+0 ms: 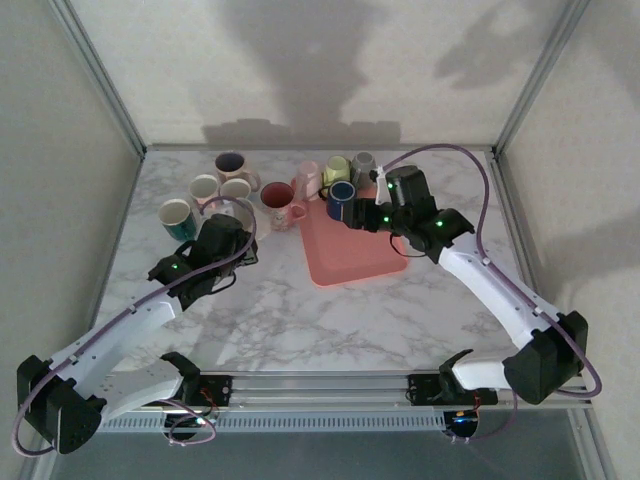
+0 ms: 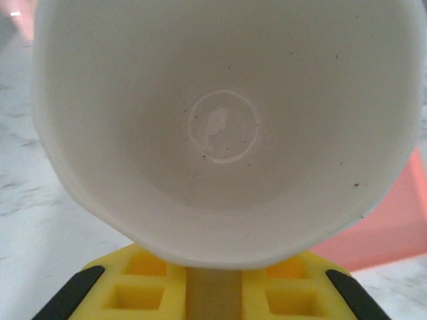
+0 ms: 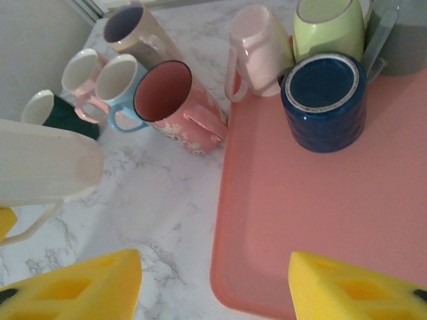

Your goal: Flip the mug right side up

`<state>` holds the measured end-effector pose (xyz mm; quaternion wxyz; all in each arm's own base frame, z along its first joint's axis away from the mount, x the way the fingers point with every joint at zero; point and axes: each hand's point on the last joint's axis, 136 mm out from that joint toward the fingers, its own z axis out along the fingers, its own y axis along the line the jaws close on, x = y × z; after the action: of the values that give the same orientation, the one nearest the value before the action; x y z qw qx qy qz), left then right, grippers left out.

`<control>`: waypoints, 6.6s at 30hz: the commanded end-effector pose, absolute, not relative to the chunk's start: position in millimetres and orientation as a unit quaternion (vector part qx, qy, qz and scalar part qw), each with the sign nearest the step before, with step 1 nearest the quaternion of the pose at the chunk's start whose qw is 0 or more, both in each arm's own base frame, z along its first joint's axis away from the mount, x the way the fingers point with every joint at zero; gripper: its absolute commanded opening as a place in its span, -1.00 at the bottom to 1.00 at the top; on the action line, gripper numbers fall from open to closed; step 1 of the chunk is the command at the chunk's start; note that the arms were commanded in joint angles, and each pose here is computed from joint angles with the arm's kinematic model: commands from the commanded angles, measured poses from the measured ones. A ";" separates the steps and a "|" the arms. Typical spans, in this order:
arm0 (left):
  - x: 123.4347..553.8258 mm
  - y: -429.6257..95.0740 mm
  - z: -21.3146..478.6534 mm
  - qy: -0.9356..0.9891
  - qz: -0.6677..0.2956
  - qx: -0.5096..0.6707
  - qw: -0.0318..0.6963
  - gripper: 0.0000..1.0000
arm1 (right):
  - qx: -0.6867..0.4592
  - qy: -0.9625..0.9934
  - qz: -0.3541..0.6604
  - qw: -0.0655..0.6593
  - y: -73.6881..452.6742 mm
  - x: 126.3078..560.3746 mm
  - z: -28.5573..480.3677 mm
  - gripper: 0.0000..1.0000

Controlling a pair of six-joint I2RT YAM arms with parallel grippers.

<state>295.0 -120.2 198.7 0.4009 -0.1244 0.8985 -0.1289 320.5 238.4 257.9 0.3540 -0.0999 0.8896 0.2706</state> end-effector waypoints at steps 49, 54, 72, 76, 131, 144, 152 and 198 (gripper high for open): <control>314.0 -60.3 137.6 0.928 -0.065 -0.128 0.344 0.31 | -0.182 0.911 0.170 0.330 224.4 345.8 224.5 0.29; 305.1 -78.2 171.7 0.923 -0.125 -0.088 0.353 0.40 | -0.258 0.906 0.149 0.302 202.1 370.8 191.4 0.27; 326.9 -125.3 226.5 0.870 -0.298 -0.053 0.389 0.42 | 0.084 0.956 0.193 0.206 222.7 491.4 130.4 0.44; 330.7 -127.0 228.5 0.865 -0.305 -0.056 0.394 0.42 | 0.124 0.952 0.211 0.184 233.6 502.0 117.1 0.44; 412.2 -337.6 116.6 0.613 -0.195 0.677 0.358 0.28 | 0.014 0.927 0.316 0.203 124.2 370.7 177.5 0.31; 432.5 -343.6 72.1 0.580 -0.160 0.724 0.336 0.26 | 0.028 0.919 0.336 0.204 112.3 374.6 181.1 0.29; 447.6 -350.1 71.7 0.585 -0.159 0.715 0.349 0.32 | 0.030 0.920 0.338 0.198 113.0 374.0 178.7 0.27; 438.0 -377.3 162.8 0.798 -0.293 0.422 0.316 -1.00 | 0.038 0.920 0.331 0.207 106.1 339.3 183.7 0.21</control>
<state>432.1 -370.6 76.3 0.2658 0.5252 0.7673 -0.2546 348.8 105.5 177.2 0.2035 0.0381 0.9241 0.3213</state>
